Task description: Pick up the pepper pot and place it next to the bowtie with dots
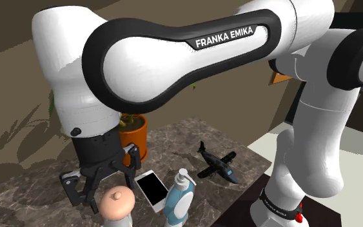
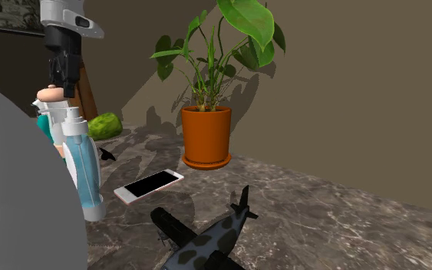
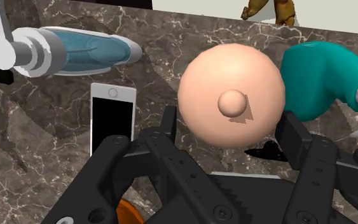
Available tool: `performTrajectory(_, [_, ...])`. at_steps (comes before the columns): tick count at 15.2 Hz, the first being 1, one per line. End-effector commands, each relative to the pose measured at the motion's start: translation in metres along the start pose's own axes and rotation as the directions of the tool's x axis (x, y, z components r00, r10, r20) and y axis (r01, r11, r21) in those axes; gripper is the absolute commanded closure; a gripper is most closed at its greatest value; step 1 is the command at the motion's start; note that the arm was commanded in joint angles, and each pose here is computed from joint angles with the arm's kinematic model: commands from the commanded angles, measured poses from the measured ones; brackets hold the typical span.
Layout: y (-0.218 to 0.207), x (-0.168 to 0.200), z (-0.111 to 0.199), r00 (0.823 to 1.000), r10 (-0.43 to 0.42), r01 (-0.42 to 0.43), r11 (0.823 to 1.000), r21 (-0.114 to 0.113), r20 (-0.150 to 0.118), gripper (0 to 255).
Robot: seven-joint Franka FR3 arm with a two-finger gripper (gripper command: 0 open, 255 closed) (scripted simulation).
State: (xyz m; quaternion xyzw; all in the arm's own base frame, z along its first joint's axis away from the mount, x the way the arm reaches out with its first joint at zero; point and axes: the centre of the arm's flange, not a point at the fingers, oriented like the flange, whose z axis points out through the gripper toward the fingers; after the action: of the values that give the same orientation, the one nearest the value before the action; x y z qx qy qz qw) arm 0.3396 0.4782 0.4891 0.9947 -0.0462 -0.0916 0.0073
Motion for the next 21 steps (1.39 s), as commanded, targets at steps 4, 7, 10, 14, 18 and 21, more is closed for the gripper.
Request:
performTrajectory(4, [0.0, 0.005, 0.027, 1.0, 0.0, 0.0, 1.0, 0.001, 0.0, 255])
performTrajectory(7, [0.0, 0.008, 0.042, 1.0, 0.0, 0.0, 1.0, 0.001, 0.0, 255])
performTrajectory(10, [-0.001, 0.011, 0.058, 1.0, 0.0, 0.0, 1.0, 0.001, 0.0, 255])
performTrajectory(14, [-0.001, 0.014, 0.079, 1.0, 0.0, 0.0, 1.0, 0.001, 0.0, 255])
performTrajectory(18, [-0.001, 0.015, 0.082, 1.0, 0.0, 0.0, 1.0, 0.001, 0.0, 255])
performTrajectory(21, [-0.001, 0.015, 0.082, 1.0, 0.0, 0.0, 1.0, 0.001, 0.0, 255])
